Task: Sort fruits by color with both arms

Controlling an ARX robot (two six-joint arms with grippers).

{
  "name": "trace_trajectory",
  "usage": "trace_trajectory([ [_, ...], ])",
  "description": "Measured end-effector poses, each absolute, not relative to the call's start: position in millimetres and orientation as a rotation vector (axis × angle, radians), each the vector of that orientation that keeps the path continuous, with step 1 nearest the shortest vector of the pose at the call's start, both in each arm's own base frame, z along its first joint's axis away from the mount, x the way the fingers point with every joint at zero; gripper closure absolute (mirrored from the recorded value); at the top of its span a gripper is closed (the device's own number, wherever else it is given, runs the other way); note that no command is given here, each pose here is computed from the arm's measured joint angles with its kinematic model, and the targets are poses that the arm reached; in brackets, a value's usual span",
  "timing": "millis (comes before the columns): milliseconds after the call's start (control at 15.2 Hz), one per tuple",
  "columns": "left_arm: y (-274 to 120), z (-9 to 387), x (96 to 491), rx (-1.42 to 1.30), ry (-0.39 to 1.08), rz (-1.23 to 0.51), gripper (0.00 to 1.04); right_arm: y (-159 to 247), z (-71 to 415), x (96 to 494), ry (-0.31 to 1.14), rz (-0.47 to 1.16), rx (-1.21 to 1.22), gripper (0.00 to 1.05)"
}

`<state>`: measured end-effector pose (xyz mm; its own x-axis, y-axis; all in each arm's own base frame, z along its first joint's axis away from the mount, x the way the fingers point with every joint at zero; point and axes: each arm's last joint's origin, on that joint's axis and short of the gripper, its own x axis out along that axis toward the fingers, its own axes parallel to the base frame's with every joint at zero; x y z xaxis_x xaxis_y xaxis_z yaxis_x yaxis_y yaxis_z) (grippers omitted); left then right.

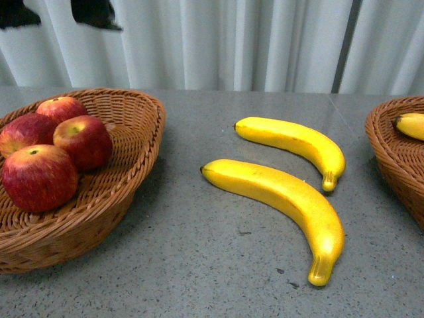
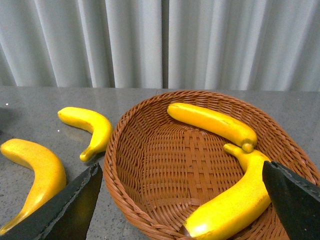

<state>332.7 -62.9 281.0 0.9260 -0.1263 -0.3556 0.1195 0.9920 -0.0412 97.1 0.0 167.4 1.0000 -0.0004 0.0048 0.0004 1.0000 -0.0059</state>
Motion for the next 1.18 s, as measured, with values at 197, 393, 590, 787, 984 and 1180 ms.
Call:
trace_trajectory([
  [197,-68,300,271,0.054,0.232,-0.187,0.07,0,167,97,-0.005,0.0,-0.006,0.07],
  [393,-61,297,242,0.04,0.089,-0.094,0.16,0,167,97,-0.005,0.0,-0.006,0.07],
  [590,-47,289,215,0.01,-0.006,-0.026,0.29,0,167,97,-0.004,0.0,-0.006,0.07],
  [787,-16,214,157,0.007,0.025,0.0,0.92,0,167,97,-0.004,0.0,-0.006,0.07],
  [984,0,190,133,0.001,0.005,-0.003,1.03,0,167,97,-0.005,0.0,-0.006,0.07],
  [1180,0,187,131,0.001,0.006,-0.002,1.03,0,167,97,-0.005,0.0,-0.006,0.07],
])
